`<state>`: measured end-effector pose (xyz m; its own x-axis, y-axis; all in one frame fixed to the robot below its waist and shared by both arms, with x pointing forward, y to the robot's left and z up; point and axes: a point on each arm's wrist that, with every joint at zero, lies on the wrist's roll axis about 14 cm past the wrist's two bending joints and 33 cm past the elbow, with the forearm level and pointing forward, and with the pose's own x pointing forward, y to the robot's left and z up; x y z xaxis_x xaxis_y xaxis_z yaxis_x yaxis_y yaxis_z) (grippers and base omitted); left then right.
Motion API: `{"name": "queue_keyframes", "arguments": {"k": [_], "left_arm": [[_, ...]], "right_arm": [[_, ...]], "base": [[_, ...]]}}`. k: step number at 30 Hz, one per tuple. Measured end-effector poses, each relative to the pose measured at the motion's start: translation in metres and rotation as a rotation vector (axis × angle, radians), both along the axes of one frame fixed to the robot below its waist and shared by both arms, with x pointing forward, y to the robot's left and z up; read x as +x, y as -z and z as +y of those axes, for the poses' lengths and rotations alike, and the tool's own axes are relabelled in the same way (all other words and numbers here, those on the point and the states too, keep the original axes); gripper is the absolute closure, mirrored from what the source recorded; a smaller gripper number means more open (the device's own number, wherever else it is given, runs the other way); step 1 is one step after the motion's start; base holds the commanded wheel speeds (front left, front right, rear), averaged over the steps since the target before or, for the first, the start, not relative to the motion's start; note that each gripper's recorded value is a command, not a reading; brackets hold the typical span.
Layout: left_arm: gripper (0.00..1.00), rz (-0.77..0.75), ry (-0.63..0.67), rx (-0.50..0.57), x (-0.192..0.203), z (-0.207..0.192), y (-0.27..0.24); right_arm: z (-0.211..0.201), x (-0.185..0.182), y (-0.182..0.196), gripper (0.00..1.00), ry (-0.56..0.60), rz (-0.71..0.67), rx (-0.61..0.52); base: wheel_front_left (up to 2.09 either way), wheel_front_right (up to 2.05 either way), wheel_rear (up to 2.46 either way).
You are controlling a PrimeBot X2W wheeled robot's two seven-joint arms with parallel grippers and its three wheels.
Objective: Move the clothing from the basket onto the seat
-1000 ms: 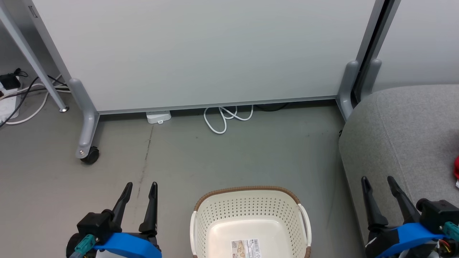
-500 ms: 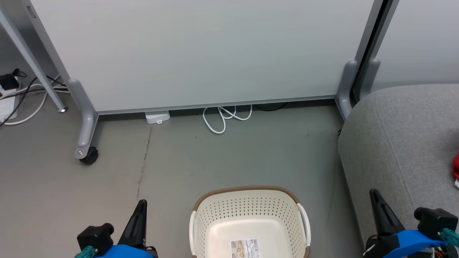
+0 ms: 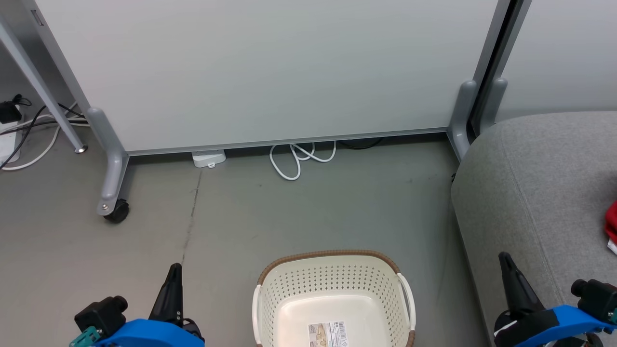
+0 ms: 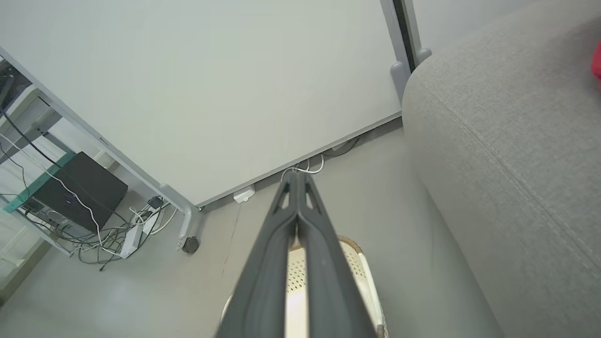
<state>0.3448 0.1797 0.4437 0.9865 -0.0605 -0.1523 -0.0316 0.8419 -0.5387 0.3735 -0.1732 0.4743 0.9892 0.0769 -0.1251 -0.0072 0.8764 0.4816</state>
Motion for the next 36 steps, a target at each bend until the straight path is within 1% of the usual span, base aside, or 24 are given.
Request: {"name": "queue_keyframes", "arguments": {"k": [17,36], "left_arm": [[1.0,0.0,-0.077,-0.225,0.01,0.009,-0.01],[1.0,-0.013,-0.125,-0.44,0.019,0.016,-0.022]], "right_arm": [[-0.004,0.005,-0.007,1.0,0.045,-0.005,0.25],[-0.009,0.007,-0.01,1.0,0.081,-0.003,0.479]], "base": [[0.0,0.0,0.0],[0.0,0.0,0.0]]}}
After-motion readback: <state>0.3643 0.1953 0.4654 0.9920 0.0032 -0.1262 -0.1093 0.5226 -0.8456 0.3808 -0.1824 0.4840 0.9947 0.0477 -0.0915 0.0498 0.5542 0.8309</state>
